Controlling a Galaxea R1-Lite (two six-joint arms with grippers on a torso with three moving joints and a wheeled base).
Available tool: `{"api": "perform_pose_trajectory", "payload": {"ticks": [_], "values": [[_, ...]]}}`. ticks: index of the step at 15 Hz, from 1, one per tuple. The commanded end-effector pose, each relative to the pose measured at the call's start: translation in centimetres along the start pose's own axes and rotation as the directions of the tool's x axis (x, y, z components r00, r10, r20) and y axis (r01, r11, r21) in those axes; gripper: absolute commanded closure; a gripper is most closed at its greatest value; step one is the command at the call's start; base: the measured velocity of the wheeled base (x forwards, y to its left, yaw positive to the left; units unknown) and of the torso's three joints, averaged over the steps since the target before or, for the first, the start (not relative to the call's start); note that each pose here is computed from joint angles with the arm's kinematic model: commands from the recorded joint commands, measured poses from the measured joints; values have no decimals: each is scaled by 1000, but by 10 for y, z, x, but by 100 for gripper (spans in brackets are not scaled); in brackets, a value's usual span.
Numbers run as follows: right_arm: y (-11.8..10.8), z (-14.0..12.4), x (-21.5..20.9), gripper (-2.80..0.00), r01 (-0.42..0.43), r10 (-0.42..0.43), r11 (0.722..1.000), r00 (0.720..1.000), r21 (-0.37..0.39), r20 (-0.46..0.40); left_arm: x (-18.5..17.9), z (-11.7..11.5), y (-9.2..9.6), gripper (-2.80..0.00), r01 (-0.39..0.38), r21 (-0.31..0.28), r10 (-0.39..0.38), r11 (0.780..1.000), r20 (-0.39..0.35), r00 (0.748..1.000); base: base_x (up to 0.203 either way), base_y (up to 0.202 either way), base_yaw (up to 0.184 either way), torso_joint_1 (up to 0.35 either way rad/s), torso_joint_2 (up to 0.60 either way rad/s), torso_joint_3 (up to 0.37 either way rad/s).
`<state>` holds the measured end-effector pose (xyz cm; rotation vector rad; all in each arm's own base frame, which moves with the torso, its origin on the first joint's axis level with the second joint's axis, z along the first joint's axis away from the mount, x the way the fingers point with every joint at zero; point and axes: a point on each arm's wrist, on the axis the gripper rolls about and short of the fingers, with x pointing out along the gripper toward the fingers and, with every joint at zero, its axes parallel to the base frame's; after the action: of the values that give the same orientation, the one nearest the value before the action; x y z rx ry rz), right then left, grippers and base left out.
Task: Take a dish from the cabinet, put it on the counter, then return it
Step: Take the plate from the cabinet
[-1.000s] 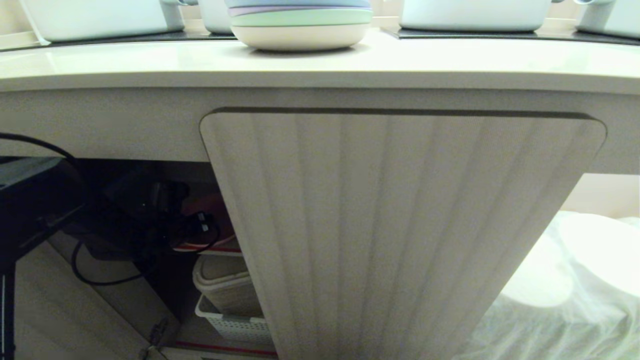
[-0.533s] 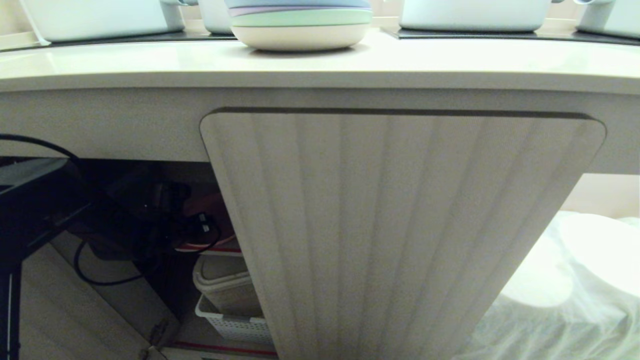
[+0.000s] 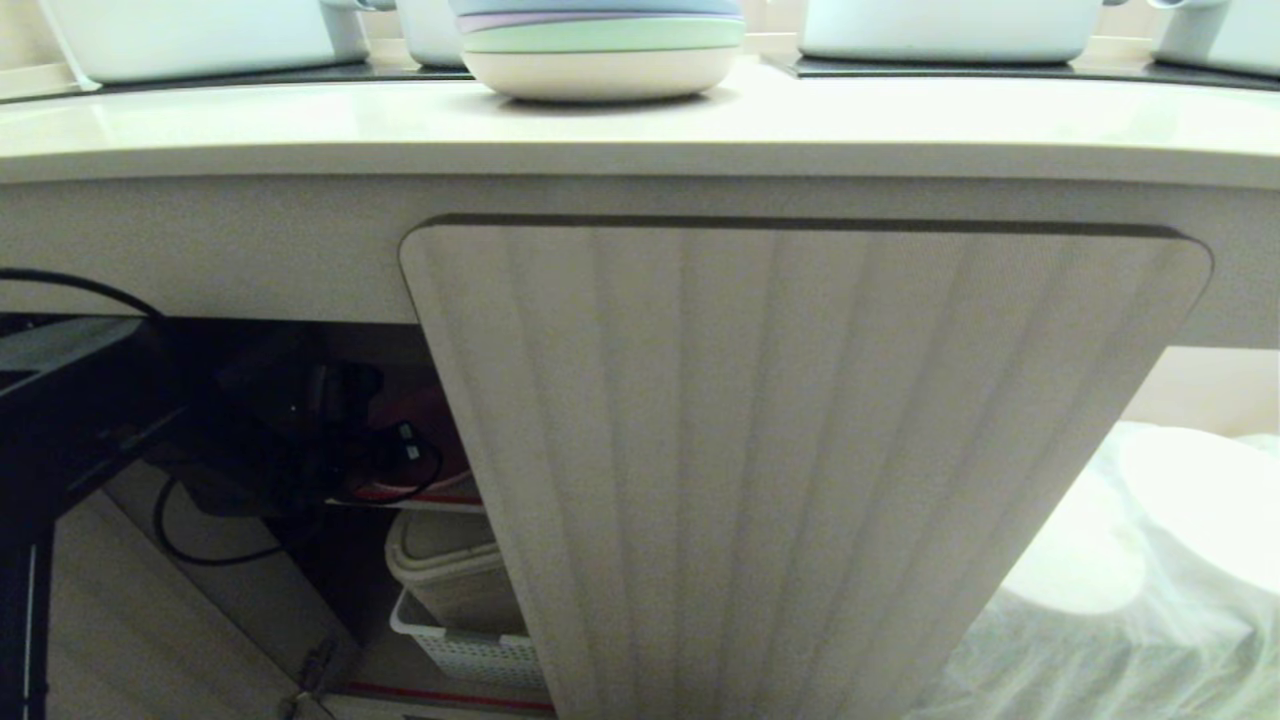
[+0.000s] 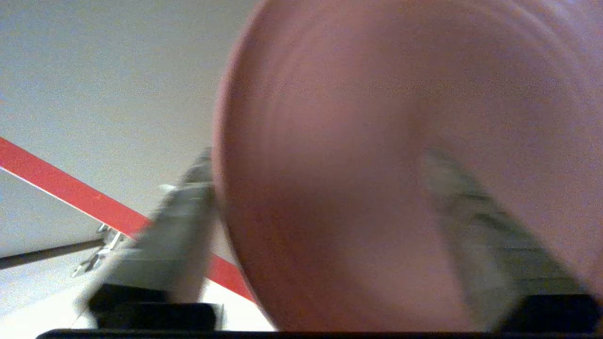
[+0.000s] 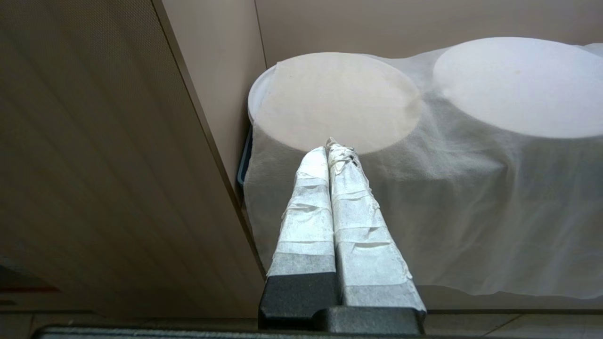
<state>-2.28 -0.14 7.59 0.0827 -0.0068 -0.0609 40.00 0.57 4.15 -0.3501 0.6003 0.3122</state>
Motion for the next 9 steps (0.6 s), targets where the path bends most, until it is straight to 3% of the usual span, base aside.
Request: {"api": "perform_pose_trajectory", "payload": {"ticks": [1,9], "values": [[0,0,0,0,0,0,1000,1000,0,0,2,0,-1,0,2,-3,-2,1000,4,1000,0,0,0,0,0,0],[0,0,0,0,0,0,1000,1000,0,0,3,1,0,0,-6,-3,6,1000,8,1000,0,0,0,0,0,0]]}}
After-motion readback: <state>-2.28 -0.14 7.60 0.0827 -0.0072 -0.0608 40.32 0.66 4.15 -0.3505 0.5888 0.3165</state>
